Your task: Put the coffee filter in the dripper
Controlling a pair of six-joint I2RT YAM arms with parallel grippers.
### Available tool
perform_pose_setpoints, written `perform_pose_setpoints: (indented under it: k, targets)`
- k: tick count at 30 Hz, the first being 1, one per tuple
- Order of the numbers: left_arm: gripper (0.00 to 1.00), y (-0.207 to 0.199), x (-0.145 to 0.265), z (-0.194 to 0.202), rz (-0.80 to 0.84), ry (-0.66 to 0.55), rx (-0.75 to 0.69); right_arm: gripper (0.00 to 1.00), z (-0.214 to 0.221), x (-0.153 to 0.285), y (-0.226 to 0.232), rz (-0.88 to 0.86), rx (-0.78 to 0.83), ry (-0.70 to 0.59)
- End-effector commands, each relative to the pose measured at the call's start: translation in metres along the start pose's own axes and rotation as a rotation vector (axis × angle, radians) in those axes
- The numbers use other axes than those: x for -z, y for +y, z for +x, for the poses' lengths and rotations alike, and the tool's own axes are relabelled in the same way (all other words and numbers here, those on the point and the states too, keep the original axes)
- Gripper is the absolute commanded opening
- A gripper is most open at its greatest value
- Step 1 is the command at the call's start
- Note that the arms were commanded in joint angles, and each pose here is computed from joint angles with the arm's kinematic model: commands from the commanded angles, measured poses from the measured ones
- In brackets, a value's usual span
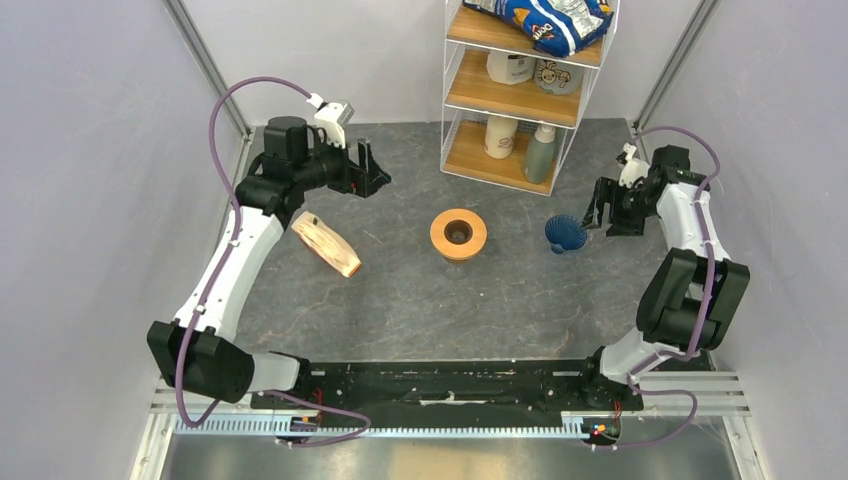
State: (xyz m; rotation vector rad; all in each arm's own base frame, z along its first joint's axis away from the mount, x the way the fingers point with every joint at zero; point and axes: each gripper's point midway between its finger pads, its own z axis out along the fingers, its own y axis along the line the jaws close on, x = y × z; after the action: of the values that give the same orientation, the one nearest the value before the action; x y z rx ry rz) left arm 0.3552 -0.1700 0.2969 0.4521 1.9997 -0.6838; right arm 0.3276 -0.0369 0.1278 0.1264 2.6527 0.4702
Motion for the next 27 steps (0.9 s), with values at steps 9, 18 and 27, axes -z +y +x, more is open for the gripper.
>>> perform_pose_setpoints:
  k: [9,18,27]
  targets:
    - [0.95,0.009,-0.004,0.017,-0.031,0.036,0.017,0.64,-0.013,-0.050,-0.017,-0.051,-0.002,-0.011]
    - [0.95,0.013,-0.013,0.038,-0.014,0.133,0.121,0.39,0.000,-0.066,-0.021,-0.056,-0.020,0.027]
    - [0.95,0.014,-0.016,0.037,0.031,0.147,0.184,0.00,-0.006,-0.014,0.006,-0.068,0.011,-0.021]
